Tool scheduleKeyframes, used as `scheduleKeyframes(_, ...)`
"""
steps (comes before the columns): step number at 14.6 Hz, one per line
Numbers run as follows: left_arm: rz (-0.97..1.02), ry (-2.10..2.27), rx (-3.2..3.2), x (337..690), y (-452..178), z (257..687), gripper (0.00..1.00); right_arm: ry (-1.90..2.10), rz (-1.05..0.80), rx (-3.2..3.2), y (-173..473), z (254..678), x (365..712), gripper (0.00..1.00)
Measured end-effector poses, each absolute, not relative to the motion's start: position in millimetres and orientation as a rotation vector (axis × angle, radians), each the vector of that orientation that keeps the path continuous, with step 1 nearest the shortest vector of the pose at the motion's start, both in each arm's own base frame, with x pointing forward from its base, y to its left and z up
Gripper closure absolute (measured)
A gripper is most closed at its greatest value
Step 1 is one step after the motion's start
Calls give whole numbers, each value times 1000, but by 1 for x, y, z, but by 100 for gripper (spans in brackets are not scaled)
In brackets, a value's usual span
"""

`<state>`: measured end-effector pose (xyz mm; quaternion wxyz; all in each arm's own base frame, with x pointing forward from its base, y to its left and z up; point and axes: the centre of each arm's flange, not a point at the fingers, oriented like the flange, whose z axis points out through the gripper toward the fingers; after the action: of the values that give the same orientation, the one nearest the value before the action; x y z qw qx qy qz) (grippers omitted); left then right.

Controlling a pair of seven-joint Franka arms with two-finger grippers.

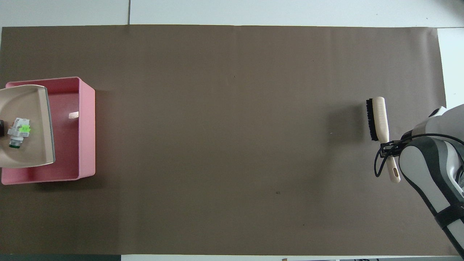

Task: Clean e-waste and dump in bin
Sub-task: 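Tip the dustpan over the pink bin with the left gripper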

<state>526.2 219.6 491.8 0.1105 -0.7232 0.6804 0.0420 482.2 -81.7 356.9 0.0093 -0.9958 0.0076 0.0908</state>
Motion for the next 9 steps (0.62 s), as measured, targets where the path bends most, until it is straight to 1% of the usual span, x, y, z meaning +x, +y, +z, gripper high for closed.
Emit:
scheduleKeyframes(4,382,1929,-1959,538,202,492,67,-9,253,-3115,-81,355,478,74)
scheduleKeyframes(7,513,1872,-1830,547,180,493,67,-10,252,-3115,-80,350,475,74)
scheduleKeyframes(9,609,1802,-1768,546,171,487,67,-10,242,-3117,-80,349,475,74)
